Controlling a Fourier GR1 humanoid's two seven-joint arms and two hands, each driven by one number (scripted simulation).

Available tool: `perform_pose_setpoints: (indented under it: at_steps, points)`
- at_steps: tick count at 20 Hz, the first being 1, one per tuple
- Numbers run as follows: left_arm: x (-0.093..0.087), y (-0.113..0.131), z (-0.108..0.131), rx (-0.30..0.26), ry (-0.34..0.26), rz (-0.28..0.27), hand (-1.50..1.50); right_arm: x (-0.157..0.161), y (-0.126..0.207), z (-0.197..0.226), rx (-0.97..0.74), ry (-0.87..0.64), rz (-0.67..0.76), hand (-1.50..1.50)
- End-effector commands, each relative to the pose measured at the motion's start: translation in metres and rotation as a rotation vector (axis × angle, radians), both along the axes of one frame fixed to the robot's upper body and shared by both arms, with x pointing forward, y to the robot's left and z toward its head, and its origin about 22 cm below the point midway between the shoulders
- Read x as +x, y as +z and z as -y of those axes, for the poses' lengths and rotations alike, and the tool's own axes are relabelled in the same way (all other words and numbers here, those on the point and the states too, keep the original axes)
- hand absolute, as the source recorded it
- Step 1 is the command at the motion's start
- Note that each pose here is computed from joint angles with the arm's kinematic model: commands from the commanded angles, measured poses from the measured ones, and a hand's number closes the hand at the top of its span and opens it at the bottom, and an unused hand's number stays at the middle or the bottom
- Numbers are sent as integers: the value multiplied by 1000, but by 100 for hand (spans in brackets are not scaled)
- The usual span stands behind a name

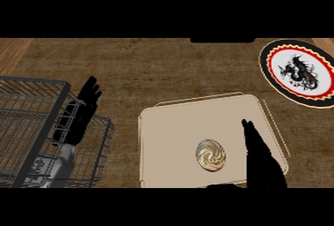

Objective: Pick the cupcake from the tray and place it in the plate

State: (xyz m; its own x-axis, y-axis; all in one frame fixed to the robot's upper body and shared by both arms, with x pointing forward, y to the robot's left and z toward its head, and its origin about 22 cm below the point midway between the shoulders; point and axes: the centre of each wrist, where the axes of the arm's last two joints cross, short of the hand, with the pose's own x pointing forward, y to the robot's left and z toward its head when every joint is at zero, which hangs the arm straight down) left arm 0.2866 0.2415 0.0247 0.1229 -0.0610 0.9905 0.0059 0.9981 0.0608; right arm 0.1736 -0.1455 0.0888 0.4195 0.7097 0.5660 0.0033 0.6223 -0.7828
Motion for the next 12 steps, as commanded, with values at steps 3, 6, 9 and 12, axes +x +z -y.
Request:
perform_pose_setpoints:
  at_steps: [3,6,9,12]
  points:
    - [-39,-51,-1,-53,0,-260,0,10,-12,-19,-85,-76,-99,-150]
    - [-43,-50,0,-58,-11,-249,0,20,-13,-12,-107,-101,-100,-150]
    - [-40,-60,-10,-41,13,-241,0,25,-30,-19,-111,-90,-131,-150]
    - [-45,-62,12,-46,-18,-258,0,20,-31,-34,-81,-64,-135,-150]
